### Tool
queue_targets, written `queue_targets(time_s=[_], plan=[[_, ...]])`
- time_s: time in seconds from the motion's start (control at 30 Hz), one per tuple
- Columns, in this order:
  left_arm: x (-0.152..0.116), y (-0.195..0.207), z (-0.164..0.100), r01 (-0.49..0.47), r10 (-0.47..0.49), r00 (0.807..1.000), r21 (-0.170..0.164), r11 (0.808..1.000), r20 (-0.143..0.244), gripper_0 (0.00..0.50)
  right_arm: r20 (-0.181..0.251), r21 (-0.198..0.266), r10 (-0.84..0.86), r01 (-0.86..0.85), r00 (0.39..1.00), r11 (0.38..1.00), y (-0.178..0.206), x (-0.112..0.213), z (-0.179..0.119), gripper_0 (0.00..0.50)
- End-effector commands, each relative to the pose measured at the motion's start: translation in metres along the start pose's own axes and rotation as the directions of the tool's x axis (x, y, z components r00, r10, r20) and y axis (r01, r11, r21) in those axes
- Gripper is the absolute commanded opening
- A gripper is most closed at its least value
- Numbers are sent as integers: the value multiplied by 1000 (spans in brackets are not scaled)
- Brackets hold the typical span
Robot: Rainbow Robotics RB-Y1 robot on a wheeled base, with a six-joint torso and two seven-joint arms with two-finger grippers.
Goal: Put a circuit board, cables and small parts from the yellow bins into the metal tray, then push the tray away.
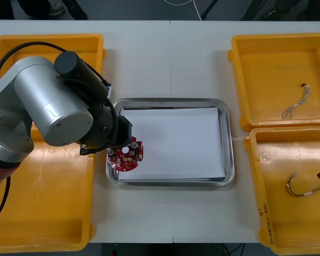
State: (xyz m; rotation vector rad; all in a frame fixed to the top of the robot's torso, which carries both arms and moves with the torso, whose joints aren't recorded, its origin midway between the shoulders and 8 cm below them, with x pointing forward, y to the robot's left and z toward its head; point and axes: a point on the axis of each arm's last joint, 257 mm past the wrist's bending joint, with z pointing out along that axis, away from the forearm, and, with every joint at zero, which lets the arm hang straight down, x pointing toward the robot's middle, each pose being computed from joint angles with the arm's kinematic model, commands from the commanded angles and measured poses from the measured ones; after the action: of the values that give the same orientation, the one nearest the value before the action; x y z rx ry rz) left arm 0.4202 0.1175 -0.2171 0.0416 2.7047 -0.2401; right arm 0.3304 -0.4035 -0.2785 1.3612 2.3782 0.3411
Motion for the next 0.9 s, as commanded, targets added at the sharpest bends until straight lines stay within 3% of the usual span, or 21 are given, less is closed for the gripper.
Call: queue_targets(time_s=[0.03,0.43,0.9], plan=[[-8,-25,-1,-32,30,999,28,999,38,0,11,-3,97,-97,995,995,-6,-6,5,500],[-8,-30,29,-40,38,998,36,999,50,0,2,20,105,-105,994,994,-10,3,34,500],[-1,-30,58,-37,35,998,42,998,45,0,-8,14,128,-128,992,992,6,9,56,500]])
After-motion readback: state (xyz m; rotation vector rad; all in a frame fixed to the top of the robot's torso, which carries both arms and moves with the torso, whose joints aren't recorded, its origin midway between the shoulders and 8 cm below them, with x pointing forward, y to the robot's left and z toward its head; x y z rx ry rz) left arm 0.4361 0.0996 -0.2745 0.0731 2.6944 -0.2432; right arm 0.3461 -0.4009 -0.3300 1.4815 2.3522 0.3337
